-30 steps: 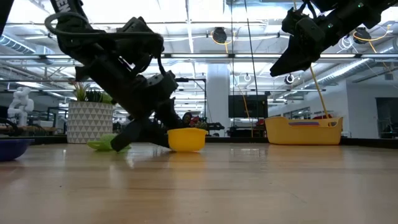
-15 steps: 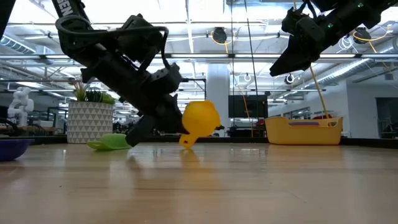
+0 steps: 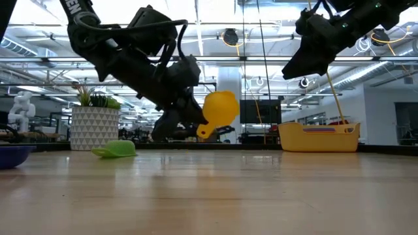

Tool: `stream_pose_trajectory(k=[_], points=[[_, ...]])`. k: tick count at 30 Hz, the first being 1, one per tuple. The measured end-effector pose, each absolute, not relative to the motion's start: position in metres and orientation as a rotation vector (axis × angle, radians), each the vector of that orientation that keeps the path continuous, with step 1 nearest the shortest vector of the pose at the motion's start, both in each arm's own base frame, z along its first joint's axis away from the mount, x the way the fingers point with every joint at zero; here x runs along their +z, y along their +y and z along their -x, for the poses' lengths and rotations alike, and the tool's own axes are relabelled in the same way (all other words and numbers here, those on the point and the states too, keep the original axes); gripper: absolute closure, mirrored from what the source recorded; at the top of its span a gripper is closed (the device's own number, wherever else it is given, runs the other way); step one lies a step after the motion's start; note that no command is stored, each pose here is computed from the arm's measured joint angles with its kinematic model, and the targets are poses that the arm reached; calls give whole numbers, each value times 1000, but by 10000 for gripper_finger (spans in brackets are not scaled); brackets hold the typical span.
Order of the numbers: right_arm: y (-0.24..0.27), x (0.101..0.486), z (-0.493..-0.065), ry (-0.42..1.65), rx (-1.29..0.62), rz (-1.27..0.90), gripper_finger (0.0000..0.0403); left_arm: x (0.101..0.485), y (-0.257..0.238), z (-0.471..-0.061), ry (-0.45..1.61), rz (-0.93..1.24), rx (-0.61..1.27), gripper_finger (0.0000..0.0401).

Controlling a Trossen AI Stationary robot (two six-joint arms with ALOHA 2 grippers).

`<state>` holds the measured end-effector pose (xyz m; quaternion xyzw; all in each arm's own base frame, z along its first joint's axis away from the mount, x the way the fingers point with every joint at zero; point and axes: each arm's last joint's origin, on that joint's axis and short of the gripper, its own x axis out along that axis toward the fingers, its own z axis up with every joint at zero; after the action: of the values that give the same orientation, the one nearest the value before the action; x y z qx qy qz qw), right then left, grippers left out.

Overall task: Nest measuring cups in basket
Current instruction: Stack the yellow measuring cup on top of the light blue measuring cup into the bin

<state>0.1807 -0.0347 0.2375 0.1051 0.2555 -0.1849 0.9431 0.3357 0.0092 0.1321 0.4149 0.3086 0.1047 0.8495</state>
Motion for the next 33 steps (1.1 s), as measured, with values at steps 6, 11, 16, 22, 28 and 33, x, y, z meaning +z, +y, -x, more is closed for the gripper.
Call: stream_pose_trajectory(k=[6,11,16,22,28,33], points=[[-37,241,-182,456,-455,-303,259,142,11,-342,656,-934,294,395],[-43,242,-180,390,-604,-405,259,148,13,-347,667,-983,349,395],[-46,240,-188,352,-667,-413,259,150,13,-348,673,-1008,369,395],[-49,225,-214,361,-592,-441,259,155,17,-348,676,-1057,440,395],[-54,215,-238,319,-397,-561,259,168,19,-349,727,-1270,585,395],[-56,216,-246,279,-281,-614,259,177,14,-351,739,-1451,585,395]])
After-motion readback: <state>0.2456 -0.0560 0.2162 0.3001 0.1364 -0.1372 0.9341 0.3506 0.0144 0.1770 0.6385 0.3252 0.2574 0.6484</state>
